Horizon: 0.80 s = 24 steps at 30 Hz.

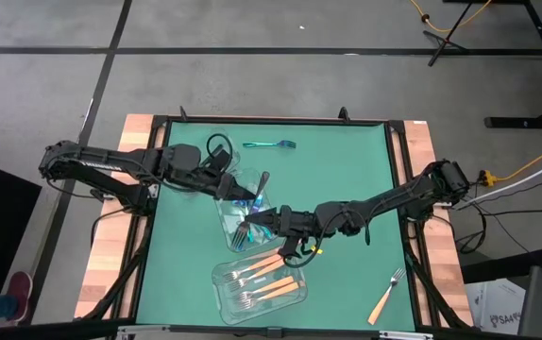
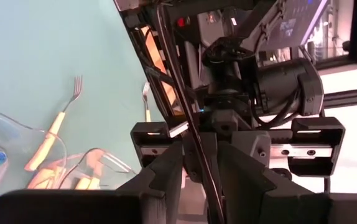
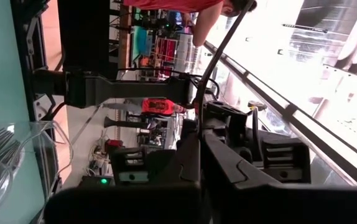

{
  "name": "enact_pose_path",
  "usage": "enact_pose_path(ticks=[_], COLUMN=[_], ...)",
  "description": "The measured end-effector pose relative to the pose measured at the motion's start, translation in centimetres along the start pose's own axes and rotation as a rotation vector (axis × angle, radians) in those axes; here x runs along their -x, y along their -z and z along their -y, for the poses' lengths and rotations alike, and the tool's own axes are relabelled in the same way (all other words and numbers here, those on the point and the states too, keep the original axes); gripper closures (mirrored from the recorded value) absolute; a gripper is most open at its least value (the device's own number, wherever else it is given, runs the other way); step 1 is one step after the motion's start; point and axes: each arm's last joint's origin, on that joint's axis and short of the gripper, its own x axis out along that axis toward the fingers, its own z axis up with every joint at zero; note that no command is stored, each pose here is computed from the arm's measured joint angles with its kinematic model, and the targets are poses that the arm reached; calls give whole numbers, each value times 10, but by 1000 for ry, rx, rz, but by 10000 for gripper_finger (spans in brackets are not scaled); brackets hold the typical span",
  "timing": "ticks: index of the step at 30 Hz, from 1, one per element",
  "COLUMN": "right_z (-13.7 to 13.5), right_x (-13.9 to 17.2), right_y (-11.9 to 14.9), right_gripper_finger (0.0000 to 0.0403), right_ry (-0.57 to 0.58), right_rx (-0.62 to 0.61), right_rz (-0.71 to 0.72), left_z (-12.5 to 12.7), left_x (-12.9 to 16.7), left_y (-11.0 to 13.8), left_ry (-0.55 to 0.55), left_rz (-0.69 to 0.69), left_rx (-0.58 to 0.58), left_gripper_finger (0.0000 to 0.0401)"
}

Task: Sort silverware by color (type)
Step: Put the black fork into the top transparent bin

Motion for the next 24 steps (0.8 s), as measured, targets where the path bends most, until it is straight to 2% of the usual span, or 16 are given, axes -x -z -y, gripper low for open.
enact_pose_path(ticks=[13, 24], right_z=[0, 0], right_x=[0, 0], right_y=[0, 0], right_gripper_finger=[403, 403], right_ry=[-2, 1], right_rx=[-1, -1], right_rz=[2, 0], left_z=[-4, 0], left_x=[-15, -22], left_y=[9, 8], left_ry=[-24, 39], left_rz=[-41, -27], left_rx=[21, 9], left_gripper_finger=[306, 318])
